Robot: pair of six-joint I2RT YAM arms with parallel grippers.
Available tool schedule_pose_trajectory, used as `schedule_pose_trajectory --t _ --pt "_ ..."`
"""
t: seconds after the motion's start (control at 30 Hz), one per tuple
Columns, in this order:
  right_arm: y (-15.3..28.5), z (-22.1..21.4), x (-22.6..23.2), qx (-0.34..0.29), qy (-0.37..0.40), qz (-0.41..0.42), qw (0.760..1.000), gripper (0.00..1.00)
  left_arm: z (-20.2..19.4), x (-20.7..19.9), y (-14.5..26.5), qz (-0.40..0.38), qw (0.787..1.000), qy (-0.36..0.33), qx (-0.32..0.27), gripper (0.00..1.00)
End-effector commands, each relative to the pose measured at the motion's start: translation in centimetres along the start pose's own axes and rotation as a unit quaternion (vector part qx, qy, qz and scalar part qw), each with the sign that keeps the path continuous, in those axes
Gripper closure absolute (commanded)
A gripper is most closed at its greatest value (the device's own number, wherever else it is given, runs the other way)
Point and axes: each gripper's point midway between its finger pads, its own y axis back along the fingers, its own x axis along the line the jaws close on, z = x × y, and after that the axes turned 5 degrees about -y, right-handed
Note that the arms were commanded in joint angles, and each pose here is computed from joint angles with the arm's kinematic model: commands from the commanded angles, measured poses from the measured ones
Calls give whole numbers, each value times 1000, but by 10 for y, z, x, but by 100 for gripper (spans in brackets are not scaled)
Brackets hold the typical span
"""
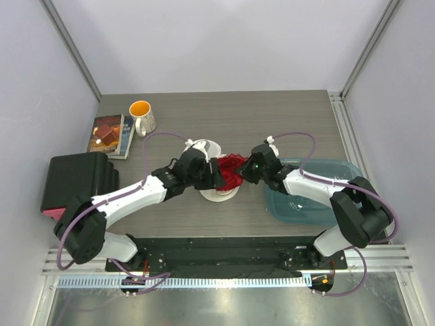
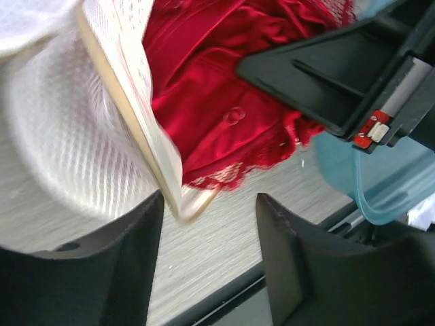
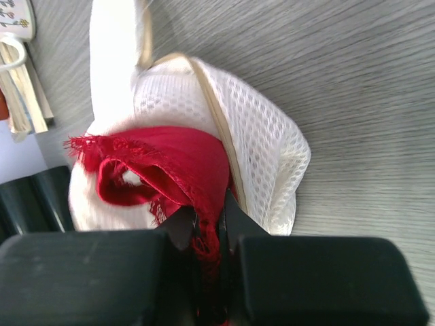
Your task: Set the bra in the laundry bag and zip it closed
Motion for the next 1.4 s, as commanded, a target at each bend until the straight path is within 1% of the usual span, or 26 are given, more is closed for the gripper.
schedule_pose_trajectory --t 0.0,0.13,0.2,0.23,0.27,0.33,0.37,0.4,0.47,0.53,0.57,0.6,0.63,0.67,0.73,0.77,0.87,0.93,1.03,1.1,1.17,1.27,1.3,1.33,1.37 --pt "12 14 18 -31 37 29 998 99 15 24 33 63 996 -8 -60 41" --pt "12 13 17 -28 54 29 998 99 8 44 53 96 991 22 -86 40" --pt "13 13 19 -27 59 30 997 99 -2 59 54 115 988 48 -86 44" --pt "13 13 19 -25 65 29 997 99 -2 63 52 119 987 56 -91 45" --pt "11 11 19 -20 70 30 997 99 -10 69 49 121 987 64 -83 47" --pt "9 8 26 -7 85 37 996 98 -10 76 41 116 986 95 -79 48" --pt "8 2 26 15 100 38 994 99 -13 83 38 122 984 103 -75 48" --pt "8 3 35 18 106 49 993 99 -10 91 37 131 982 113 -77 48" --pt "9 -2 32 34 122 43 991 99 -12 103 32 146 978 123 -78 50" --pt "10 -2 37 39 133 51 989 99 -4 106 29 138 977 133 -92 55" --pt "11 -3 36 42 143 52 987 99 -6 109 26 140 977 134 -88 59" --pt "11 -5 39 51 150 56 986 99 -4 109 24 140 977 132 -88 62" --pt "11 -5 40 56 153 59 985 99 -5 110 21 143 978 129 -82 65" --pt "11 -7 40 64 157 58 984 99 -6 111 14 149 978 126 -67 71" --pt "9 -10 42 78 166 64 981 99 -8 111 6 150 980 123 -53 75" --pt "8 -11 42 83 168 66 980 99 -14 114 -1 156 979 124 -38 80" --pt "4 -13 41 97 173 65 978 99 -16 118 -13 157 979 128 -37 87" --pt "3 -16 40 108 178 67 976 99 -21 123 -22 165 978 125 -25 91" --pt "0 -22 38 128 186 67 972 99 -20 119 -32 149 980 127 -25 96" --pt "-8 -28 36 145 183 65 970 99 -14 114 -36 137 982 126 -33 96" --pt "-16 -30 34 148 176 61 971 99 -6 110 -37 134 983 121 -41 97" --pt "-21 -24 32 133 182 52 973 99 2 115 -25 159 980 105 -51 96" --pt "-20 -21 34 127 186 52 973 99 2 118 -18 171 979 100 -51 92" --pt "-19 -19 32 124 188 45 973 99 10 118 -6 177 977 93 -72 77" --pt "-19 -15 31 116 196 40 973 99 13 118 1 178 977 89 -79 68"
